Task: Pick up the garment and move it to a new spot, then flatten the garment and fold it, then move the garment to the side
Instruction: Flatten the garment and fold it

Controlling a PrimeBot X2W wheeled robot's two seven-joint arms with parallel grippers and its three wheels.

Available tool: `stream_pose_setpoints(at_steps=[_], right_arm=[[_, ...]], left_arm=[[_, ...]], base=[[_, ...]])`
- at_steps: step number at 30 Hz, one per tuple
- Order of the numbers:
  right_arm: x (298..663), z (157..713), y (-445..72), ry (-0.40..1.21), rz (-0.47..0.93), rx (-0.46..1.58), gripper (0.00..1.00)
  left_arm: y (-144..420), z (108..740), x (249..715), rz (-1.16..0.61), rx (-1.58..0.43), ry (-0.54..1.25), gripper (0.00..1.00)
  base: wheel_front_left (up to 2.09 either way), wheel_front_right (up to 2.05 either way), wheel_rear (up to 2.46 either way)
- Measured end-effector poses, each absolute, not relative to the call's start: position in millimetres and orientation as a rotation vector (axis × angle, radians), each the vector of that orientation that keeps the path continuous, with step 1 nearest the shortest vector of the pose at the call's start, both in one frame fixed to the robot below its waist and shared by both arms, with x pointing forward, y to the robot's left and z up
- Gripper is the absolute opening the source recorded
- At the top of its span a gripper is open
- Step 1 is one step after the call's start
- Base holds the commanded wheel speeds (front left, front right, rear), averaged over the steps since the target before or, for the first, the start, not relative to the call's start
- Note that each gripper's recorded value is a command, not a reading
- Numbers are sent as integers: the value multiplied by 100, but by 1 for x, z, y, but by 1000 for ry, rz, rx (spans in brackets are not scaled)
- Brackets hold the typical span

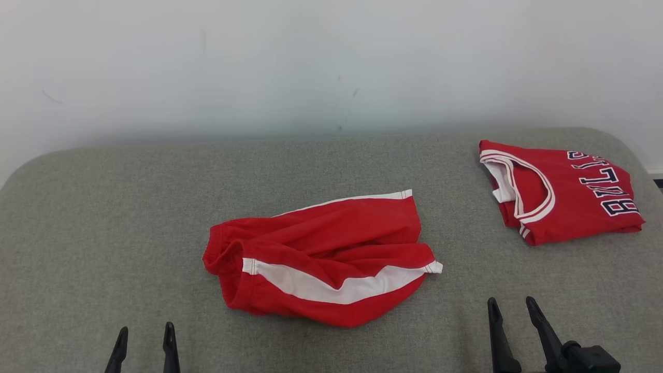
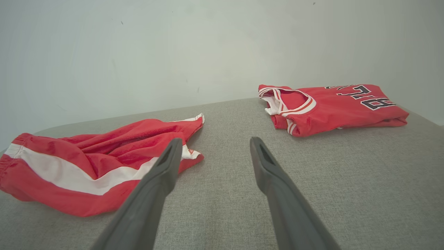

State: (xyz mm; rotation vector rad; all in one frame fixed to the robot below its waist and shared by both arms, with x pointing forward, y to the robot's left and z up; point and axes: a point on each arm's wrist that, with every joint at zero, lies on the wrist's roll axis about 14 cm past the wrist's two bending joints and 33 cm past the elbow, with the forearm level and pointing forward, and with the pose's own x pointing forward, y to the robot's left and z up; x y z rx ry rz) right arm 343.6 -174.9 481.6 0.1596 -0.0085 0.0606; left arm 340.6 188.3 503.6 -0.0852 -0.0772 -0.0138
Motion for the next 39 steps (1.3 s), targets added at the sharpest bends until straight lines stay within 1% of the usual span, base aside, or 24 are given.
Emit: stream_pose_setpoints(at_steps=[31,39], right_arm=[[343,478,-175,4,57,160,100],[347,465,-165,47,87,155,100]], left_arm=[[183,501,339,-10,-82,-68,100],[170,500,352,-67,-104,-63,100]], base=[[0,0,0],[0,0,0]])
